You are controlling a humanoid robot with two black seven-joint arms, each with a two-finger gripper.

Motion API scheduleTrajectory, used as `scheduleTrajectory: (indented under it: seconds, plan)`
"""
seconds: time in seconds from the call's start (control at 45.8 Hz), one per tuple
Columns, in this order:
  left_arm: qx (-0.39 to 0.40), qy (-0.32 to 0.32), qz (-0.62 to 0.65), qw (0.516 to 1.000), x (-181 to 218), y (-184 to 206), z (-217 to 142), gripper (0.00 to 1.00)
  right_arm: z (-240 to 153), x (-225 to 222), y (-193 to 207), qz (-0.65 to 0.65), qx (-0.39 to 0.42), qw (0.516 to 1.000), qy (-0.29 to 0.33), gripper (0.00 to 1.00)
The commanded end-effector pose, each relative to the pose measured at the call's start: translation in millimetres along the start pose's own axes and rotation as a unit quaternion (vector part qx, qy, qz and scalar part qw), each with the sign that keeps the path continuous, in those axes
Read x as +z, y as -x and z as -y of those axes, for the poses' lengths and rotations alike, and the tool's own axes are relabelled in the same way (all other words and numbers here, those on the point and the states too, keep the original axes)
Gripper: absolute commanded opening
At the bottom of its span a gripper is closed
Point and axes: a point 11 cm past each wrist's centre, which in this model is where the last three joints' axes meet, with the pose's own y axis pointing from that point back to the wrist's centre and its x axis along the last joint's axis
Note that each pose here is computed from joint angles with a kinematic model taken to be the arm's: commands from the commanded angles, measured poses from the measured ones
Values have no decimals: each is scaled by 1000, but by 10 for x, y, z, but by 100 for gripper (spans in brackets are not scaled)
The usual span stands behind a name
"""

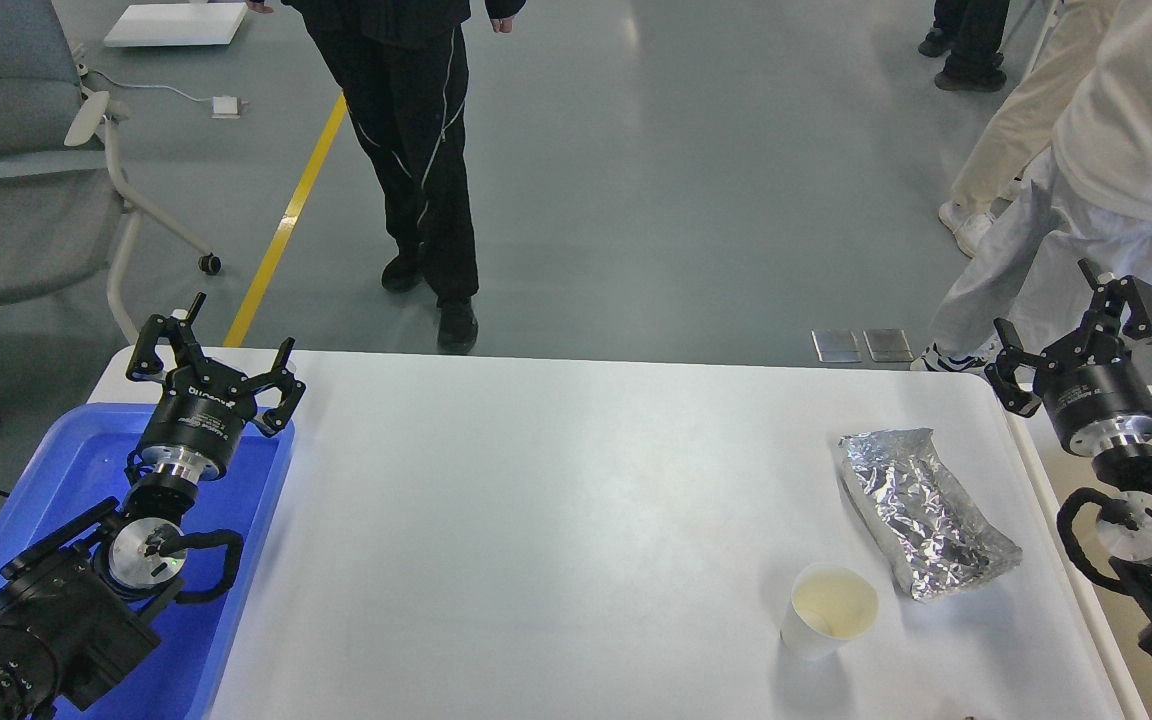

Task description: Tidy desktop

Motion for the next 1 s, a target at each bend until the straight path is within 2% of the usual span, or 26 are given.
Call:
scheduleTrajectory:
  seconds: [0.0, 0.676, 0.807, 0.982]
  plan:
    - [0, 0, 0, 1000, 2, 1, 1, 100, 0, 5, 15, 4, -1, 1000, -1, 100]
    - [0, 0, -1, 1000, -5, 4, 2, 100, 47, -305, -135, -31, -7, 999, -13, 100]
    - [0, 0, 0, 1000, 2, 1, 1, 100, 82, -395, -98, -159, -63, 985, 33, 100]
    - [0, 0, 0, 1000, -1, -4, -4, 100, 169, -502, 27, -347, -151, 920, 105, 100]
